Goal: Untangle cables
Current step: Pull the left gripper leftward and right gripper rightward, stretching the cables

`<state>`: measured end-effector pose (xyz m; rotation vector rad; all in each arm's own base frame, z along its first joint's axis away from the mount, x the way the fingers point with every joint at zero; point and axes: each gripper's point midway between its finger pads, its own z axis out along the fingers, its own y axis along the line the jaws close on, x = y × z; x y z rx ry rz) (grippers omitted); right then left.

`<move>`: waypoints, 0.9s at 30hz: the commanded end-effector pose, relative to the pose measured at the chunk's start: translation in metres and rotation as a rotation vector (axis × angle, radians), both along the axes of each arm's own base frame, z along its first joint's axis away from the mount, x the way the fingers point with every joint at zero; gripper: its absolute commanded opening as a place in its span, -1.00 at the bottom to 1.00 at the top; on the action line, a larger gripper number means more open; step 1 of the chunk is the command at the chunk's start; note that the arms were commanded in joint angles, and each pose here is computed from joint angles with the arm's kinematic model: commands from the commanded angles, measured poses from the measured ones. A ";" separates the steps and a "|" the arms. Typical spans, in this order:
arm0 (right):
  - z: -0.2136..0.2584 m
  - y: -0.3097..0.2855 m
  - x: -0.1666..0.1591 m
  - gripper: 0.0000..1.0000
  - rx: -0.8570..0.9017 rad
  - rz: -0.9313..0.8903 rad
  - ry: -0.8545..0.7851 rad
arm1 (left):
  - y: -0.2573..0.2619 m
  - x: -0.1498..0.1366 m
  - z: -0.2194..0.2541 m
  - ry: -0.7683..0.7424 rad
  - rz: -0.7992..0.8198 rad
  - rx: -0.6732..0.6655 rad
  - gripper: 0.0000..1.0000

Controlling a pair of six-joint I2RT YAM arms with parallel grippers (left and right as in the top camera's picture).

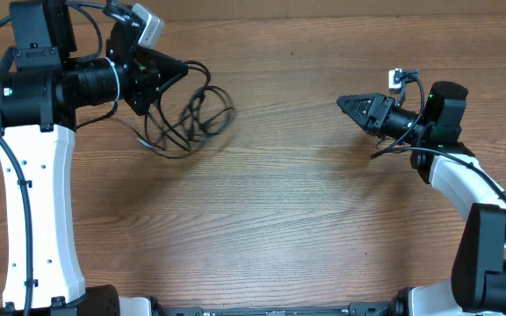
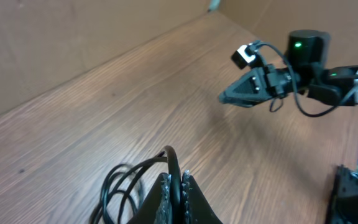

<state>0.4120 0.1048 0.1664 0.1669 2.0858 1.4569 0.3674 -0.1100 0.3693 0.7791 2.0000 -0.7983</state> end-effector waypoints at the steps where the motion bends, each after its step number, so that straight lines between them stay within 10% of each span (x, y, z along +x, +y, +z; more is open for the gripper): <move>1: 0.017 0.013 -0.014 0.03 -0.008 0.145 -0.161 | -0.015 -0.016 0.028 -0.053 -0.083 -0.083 -0.91; 12: 0.054 0.058 -0.041 0.54 -0.024 0.402 -0.533 | -0.041 -0.041 0.024 -0.121 -0.258 -0.057 -0.92; 27: 0.058 0.117 -0.073 0.61 -0.069 0.585 -0.817 | -0.079 -0.069 0.031 -0.212 -0.454 -0.088 -0.91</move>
